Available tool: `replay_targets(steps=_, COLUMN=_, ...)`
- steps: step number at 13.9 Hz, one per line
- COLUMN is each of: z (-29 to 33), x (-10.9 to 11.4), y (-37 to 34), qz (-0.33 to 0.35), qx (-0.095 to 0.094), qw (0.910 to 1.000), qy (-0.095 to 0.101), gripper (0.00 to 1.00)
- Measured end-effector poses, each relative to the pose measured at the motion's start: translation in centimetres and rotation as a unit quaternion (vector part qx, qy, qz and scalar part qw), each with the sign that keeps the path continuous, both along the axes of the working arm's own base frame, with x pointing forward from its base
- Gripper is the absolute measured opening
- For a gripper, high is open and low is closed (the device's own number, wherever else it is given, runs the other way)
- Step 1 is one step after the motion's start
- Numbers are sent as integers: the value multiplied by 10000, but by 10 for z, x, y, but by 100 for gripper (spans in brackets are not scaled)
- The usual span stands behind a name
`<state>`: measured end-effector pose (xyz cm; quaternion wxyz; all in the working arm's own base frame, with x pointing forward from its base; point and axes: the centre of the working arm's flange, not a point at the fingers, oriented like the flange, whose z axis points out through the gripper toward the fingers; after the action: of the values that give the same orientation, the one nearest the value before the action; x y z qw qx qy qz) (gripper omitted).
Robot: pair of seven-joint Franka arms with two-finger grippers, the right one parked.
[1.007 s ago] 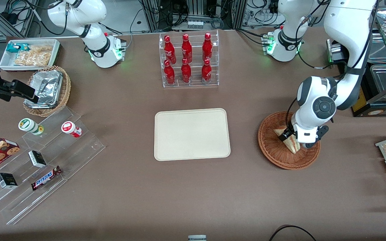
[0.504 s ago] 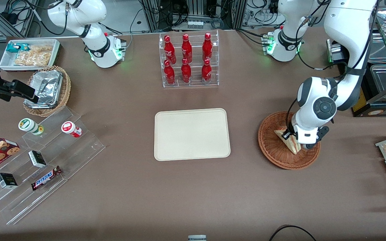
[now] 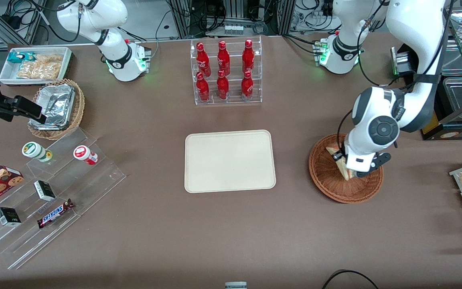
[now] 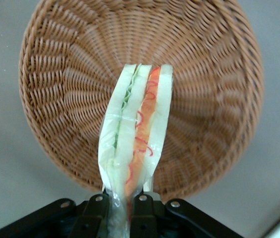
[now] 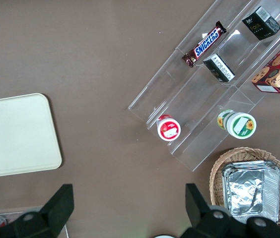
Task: Place sandwich from basket to tray
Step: 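Lift the sandwich and carry it with the left gripper over the cream tray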
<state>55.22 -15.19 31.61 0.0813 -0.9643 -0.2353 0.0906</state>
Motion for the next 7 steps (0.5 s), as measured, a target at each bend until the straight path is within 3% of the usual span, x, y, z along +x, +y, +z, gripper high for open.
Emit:
replay_targets(steps=5, z=8, x=-20, y=-102, qz=-991, qx=-39, qw=9951, qy=36, gripper=15)
replay_targets(steps=7, z=5, x=-21, y=-138, qz=-1178, qx=-135, qw=9929, qy=16, gripper=15)
